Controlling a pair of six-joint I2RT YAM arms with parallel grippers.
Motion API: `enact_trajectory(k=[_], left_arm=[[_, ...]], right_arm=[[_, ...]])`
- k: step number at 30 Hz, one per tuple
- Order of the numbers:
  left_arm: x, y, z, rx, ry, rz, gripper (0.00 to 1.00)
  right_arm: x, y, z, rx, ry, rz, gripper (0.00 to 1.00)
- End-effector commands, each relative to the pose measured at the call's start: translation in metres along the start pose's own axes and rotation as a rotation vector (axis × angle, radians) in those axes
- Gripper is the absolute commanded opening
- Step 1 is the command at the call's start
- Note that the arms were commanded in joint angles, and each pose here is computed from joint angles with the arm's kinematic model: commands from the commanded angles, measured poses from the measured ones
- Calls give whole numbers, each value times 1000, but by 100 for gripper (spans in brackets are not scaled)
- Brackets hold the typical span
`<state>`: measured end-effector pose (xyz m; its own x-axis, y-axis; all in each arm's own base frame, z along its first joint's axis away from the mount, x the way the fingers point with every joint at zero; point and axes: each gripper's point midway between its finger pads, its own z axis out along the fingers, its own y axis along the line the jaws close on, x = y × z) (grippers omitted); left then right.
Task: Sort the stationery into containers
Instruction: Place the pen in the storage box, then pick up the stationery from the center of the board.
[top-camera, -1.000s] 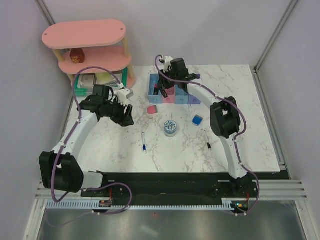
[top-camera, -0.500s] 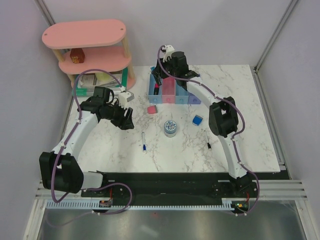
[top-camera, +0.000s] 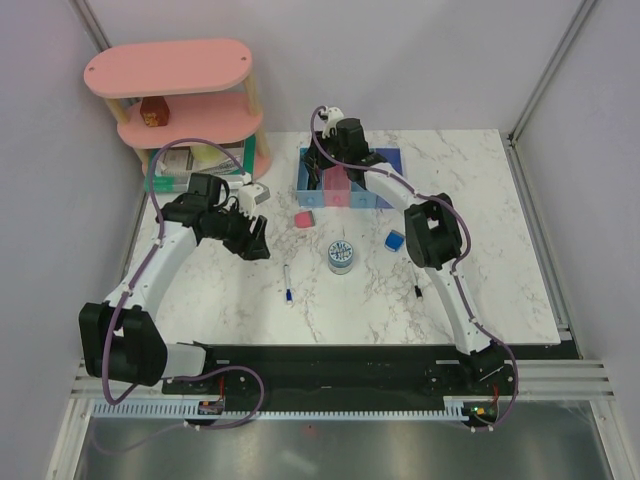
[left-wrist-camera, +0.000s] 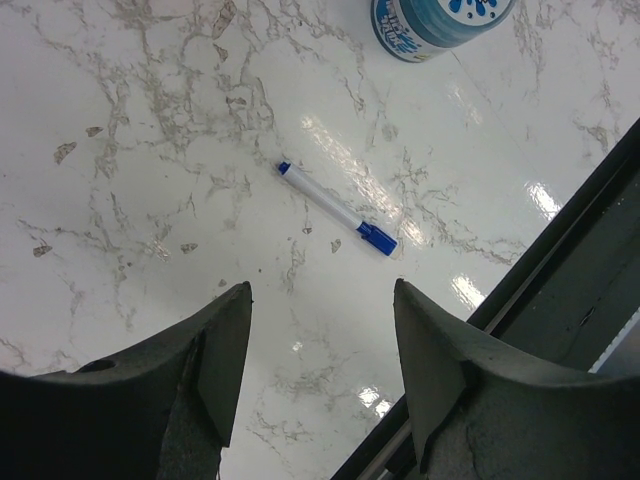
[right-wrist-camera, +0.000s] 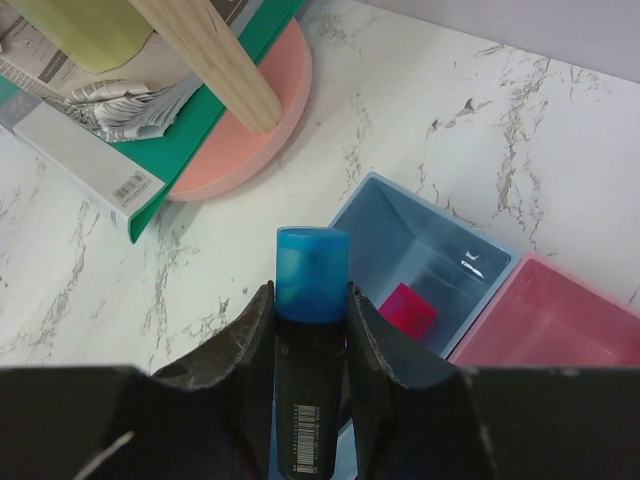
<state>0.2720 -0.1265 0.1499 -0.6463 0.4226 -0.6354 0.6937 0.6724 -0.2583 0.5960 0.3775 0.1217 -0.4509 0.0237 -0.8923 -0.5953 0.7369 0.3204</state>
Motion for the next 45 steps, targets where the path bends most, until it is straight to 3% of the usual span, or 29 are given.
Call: enact_trajectory(k=[1, 8, 16, 22, 29, 36, 45], left_arm=[[-5, -5, 1, 41, -10, 41, 65], [-8, -3, 5, 47, -6, 49, 69], [-24, 16, 18, 2, -33, 76, 72], [-39, 48, 44, -81, -16, 19, 72], [-51, 56, 83, -60, 0, 60, 72], [-71, 57, 123, -50, 17, 274, 73], [-85, 97, 151, -116, 67, 501, 79]], right_arm=[[-18, 5, -2, -18, -49, -10, 9], [-10, 6, -10, -18, -16, -40, 45], [-26, 14, -30, -15, -5, -87, 68], [-47, 32, -71, -37, 44, -206, 72], [-18, 40, -135, -52, 198, -354, 73], [-19, 9, -197, 62, 247, -389, 74], [-11, -25, -251, 139, 329, -360, 76]])
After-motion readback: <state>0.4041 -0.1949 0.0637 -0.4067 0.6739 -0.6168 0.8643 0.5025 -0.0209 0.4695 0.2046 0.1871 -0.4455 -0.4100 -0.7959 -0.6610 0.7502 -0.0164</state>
